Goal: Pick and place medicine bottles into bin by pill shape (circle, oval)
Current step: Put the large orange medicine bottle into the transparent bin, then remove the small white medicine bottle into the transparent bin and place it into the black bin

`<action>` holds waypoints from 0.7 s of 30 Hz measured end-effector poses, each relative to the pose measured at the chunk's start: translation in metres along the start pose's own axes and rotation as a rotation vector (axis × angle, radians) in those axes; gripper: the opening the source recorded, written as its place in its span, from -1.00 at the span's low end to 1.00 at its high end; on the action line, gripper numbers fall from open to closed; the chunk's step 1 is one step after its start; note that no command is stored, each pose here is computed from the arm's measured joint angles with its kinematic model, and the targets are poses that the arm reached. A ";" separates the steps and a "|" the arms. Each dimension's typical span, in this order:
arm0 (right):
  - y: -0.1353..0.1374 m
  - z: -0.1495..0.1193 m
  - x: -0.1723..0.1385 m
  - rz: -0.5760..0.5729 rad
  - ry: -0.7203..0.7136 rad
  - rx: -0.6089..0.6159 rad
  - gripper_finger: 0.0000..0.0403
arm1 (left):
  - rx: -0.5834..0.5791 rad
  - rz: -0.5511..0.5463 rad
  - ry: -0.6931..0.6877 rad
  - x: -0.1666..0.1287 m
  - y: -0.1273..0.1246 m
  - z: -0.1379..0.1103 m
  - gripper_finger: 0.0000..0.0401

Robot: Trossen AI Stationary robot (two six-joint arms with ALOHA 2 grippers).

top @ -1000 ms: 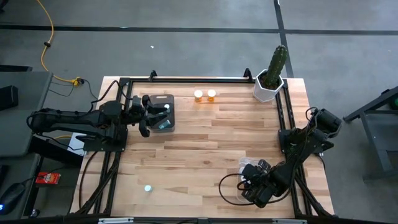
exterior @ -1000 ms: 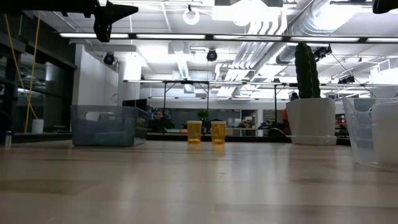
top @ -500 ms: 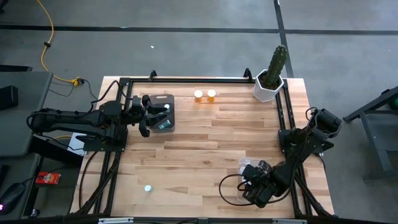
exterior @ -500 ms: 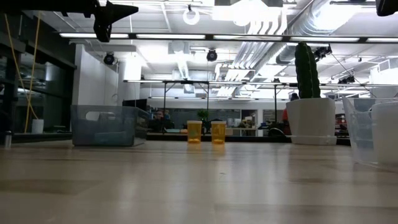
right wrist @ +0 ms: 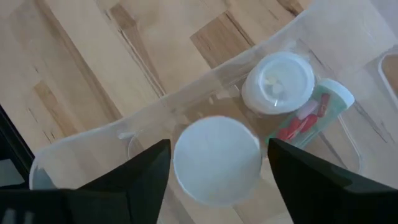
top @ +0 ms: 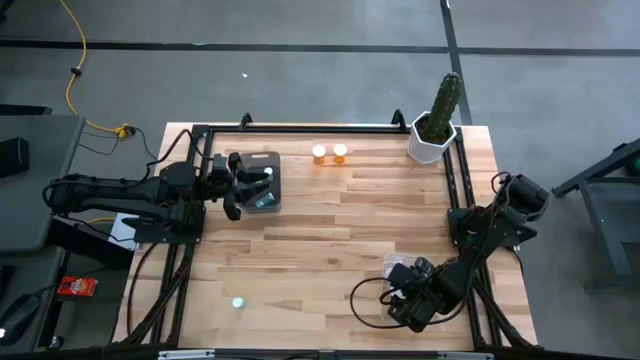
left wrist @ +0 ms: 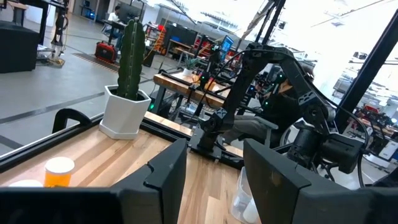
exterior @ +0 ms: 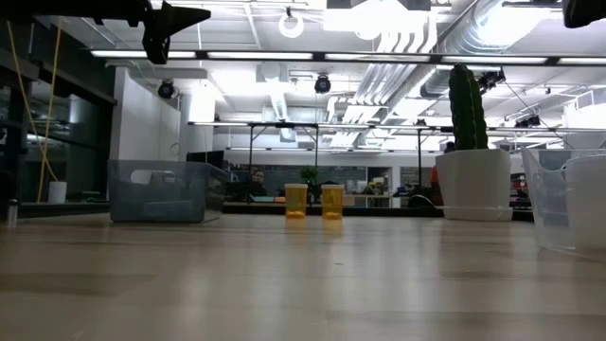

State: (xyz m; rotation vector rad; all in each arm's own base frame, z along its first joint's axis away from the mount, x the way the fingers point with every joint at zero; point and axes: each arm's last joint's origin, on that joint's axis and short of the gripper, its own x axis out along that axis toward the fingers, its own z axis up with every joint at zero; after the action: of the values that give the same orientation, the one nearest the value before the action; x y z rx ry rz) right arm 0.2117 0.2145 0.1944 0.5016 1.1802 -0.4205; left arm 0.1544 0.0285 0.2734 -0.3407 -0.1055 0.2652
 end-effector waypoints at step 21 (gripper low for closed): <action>-0.045 0.039 -0.074 0.114 -0.102 0.098 0.35 | 0.043 0.003 -0.002 0.000 0.000 0.000 -0.26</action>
State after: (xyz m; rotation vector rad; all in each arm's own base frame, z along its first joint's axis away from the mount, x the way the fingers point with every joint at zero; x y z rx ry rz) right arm 0.1922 0.1588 0.2691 0.6226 1.0313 -0.4022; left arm 0.1543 0.0286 0.2734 -0.2975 -0.1007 0.2709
